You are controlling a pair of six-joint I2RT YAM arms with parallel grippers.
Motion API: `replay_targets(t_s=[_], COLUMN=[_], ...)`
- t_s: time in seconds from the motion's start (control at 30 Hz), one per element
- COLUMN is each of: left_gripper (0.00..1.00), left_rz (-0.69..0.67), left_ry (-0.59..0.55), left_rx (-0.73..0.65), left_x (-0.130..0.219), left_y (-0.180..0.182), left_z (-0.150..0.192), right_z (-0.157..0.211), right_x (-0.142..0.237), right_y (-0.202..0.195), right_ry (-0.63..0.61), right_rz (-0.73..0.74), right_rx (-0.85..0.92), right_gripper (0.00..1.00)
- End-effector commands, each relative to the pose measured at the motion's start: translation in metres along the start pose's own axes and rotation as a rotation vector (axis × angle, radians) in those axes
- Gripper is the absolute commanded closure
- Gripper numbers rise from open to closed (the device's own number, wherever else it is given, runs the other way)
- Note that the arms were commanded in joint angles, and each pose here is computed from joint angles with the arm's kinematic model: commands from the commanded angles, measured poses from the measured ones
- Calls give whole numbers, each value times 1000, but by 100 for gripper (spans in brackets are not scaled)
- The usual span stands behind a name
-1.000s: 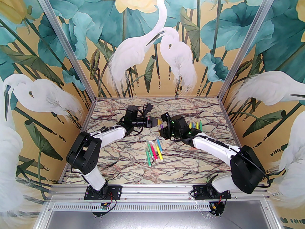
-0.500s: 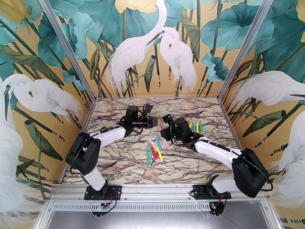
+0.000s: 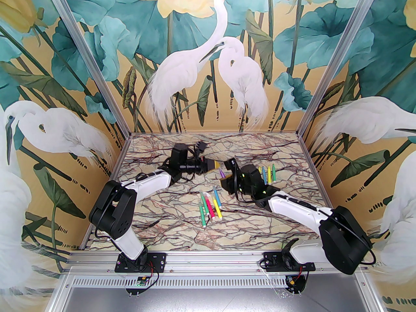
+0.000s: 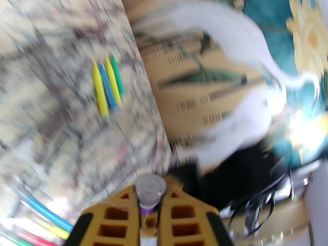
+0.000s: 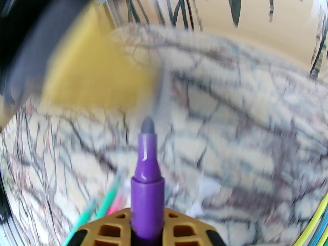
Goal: Open the pen caps
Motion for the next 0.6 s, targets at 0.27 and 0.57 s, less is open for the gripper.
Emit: replay_targets(t_s=[0.27, 0.57], left_gripper=[100, 100], left_rz=[-57, -451], left_ry=[-123, 24], left_rx=[-74, -128], left_x=[19, 43], left_y=[-18, 42], left_z=[-40, -10], right_z=[25, 16], right_x=[11, 14], right_y=[-11, -76], right_ry=[61, 107], right_rz=[49, 330], right_rx=[-41, -195], right_gripper=[100, 100])
Point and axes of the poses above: each hand's point on the last joint's axis, 136 mm out from that joint toward the fingers, its own x axis back along the fingers, its own y axis along the line the jaws close on, z = x × y, the point moved 1 cm from there along x, back along the fingers, and after that the axes turned 3 degrees about x, right-handed, at the moved point
